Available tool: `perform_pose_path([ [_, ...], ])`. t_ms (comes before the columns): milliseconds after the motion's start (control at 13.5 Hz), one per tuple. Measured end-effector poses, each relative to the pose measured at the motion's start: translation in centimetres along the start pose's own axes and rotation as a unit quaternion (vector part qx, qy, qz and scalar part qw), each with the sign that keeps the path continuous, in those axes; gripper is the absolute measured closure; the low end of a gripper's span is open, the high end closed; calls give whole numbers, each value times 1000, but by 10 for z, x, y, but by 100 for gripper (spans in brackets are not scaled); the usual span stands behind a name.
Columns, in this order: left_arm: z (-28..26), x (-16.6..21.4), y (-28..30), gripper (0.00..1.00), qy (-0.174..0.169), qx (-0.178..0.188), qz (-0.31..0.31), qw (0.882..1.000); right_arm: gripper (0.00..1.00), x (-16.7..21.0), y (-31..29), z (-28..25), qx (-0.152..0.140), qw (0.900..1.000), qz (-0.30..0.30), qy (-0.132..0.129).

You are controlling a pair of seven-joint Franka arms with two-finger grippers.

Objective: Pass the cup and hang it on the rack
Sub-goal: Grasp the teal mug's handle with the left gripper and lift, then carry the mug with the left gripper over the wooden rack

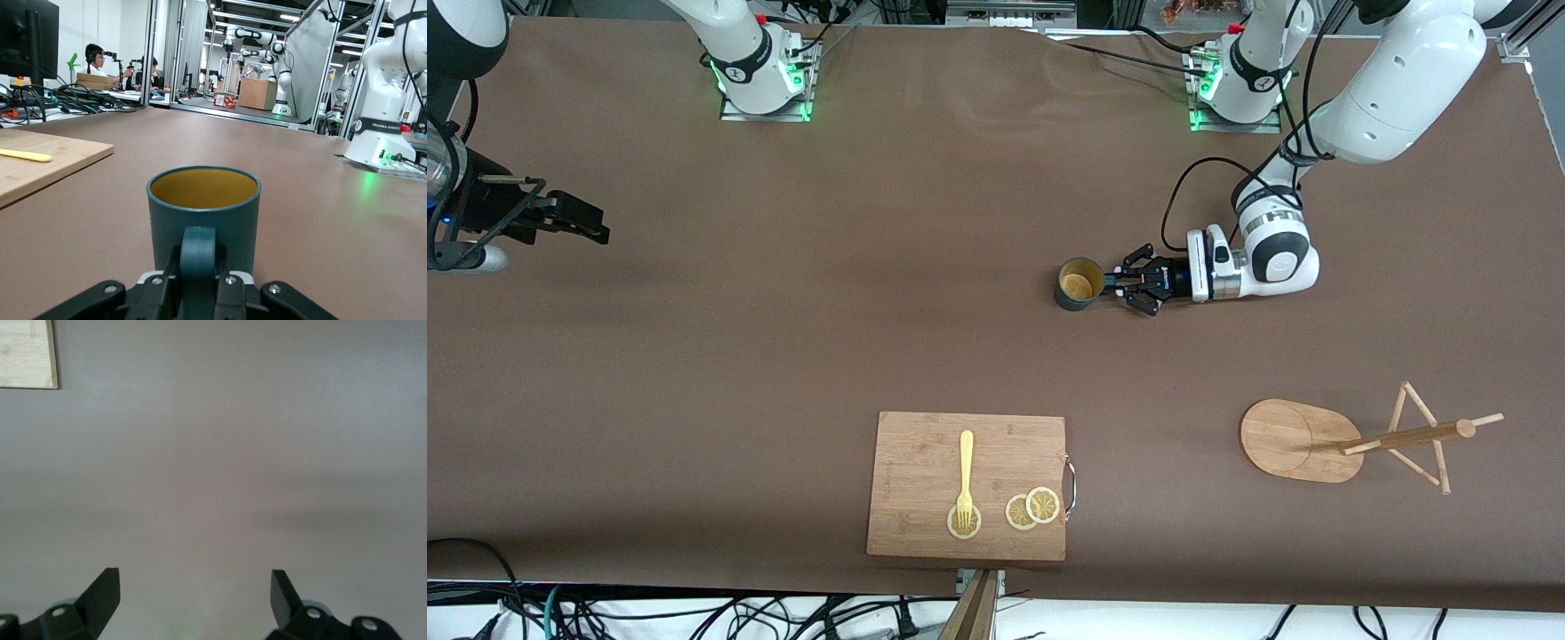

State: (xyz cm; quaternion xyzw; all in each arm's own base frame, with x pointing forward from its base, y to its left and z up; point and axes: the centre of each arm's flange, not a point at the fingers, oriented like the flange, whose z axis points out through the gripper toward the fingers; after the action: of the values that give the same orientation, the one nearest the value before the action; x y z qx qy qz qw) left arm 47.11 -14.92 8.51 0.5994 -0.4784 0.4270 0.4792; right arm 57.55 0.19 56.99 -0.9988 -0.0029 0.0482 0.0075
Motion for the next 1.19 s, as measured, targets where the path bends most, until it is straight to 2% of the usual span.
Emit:
perform_pose_path([
  [371, 1, 22, -4, 79, 15, -12, -86, 996, 0, -1, -5, 1, 0, 1000, -5, -3],
  [519, -11, 56, -13, 79, -7, -32, -116, 993, 0, -1, -6, 1, 0, 1000, -5, -4],
  [742, -58, 105, -21, 79, -45, -57, -163, 984, 0, -1, -6, 1, 0, 1000, -6, -4],
  [1039, -138, 99, -19, 79, -52, -63, -244, 966, 0, -1, -7, -1, 0, 1000, -6, -2],
  [1187, -175, 97, -19, 79, -57, -65, -290, 953, 0, -1, -8, -2, 0, 1000, -7, -1],
])
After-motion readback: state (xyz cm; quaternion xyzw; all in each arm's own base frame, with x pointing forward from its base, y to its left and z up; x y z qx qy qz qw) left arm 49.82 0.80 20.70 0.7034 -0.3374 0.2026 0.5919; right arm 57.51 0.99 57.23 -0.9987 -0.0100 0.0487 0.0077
